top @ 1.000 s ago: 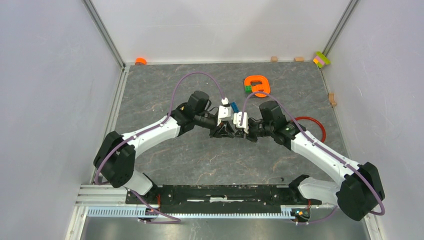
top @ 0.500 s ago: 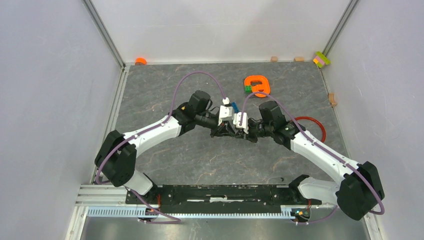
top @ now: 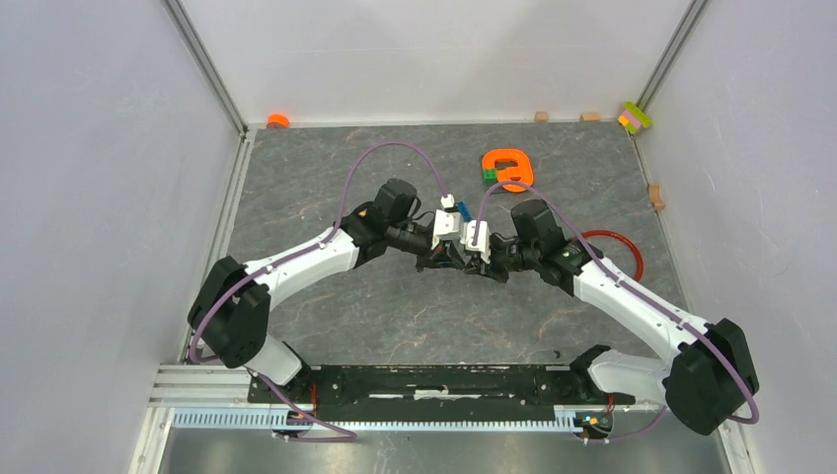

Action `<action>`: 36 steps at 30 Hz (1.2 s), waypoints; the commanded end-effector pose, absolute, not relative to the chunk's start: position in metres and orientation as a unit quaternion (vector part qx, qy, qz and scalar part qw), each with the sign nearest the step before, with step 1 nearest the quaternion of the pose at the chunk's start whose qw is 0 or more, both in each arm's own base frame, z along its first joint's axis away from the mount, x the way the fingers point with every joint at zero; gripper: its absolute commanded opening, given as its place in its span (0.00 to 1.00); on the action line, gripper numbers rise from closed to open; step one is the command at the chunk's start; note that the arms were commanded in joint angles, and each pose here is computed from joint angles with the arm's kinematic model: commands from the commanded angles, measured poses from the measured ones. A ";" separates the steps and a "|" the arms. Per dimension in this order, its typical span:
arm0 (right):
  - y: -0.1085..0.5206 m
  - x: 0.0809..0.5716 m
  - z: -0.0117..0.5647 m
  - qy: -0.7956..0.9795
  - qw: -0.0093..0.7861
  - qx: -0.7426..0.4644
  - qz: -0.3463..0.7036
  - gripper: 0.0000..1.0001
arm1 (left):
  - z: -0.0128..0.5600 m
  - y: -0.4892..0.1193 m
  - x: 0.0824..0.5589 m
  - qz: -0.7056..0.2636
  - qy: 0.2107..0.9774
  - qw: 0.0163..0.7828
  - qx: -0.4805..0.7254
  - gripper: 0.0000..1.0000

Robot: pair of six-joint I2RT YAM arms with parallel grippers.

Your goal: Unlock with the key

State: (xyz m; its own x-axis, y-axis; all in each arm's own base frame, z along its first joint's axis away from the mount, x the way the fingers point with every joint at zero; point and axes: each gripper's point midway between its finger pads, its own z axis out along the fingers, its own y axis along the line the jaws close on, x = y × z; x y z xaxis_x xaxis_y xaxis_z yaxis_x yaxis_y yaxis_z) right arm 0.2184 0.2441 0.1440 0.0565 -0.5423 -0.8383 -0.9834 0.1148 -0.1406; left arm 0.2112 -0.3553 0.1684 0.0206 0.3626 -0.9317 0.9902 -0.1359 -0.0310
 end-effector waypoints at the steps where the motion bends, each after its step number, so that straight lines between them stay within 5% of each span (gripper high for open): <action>1: 0.251 0.239 0.174 0.614 0.449 -0.596 0.258 0.09 | 0.171 -0.356 0.201 -0.441 0.536 0.359 0.625 0.02; 7: 0.248 0.241 0.171 0.623 0.448 -0.589 0.252 0.39 | 0.178 -0.355 0.198 -0.445 0.529 0.375 0.618 0.02; 17: 0.224 0.247 0.164 0.644 0.449 -0.588 0.196 0.69 | 0.177 -0.345 0.209 -0.434 0.542 0.386 0.608 0.02; 25: 0.156 0.261 0.141 0.707 0.430 -0.553 0.100 0.71 | 0.194 -0.327 0.242 -0.422 0.572 0.437 0.551 0.02; 36: 0.038 0.257 0.086 0.819 0.281 -0.500 -0.006 0.68 | 0.200 -0.328 0.248 -0.426 0.593 0.434 0.528 0.02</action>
State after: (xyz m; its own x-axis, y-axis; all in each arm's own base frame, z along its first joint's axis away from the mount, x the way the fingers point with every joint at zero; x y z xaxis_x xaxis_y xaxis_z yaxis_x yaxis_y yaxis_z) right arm 0.2665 0.0744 0.1005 -0.2716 -0.7755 -0.5700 -0.8171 0.4987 -0.2891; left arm 0.2441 -0.3222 0.1787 -0.0774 0.3042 -0.9494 0.9955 0.0750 -0.0571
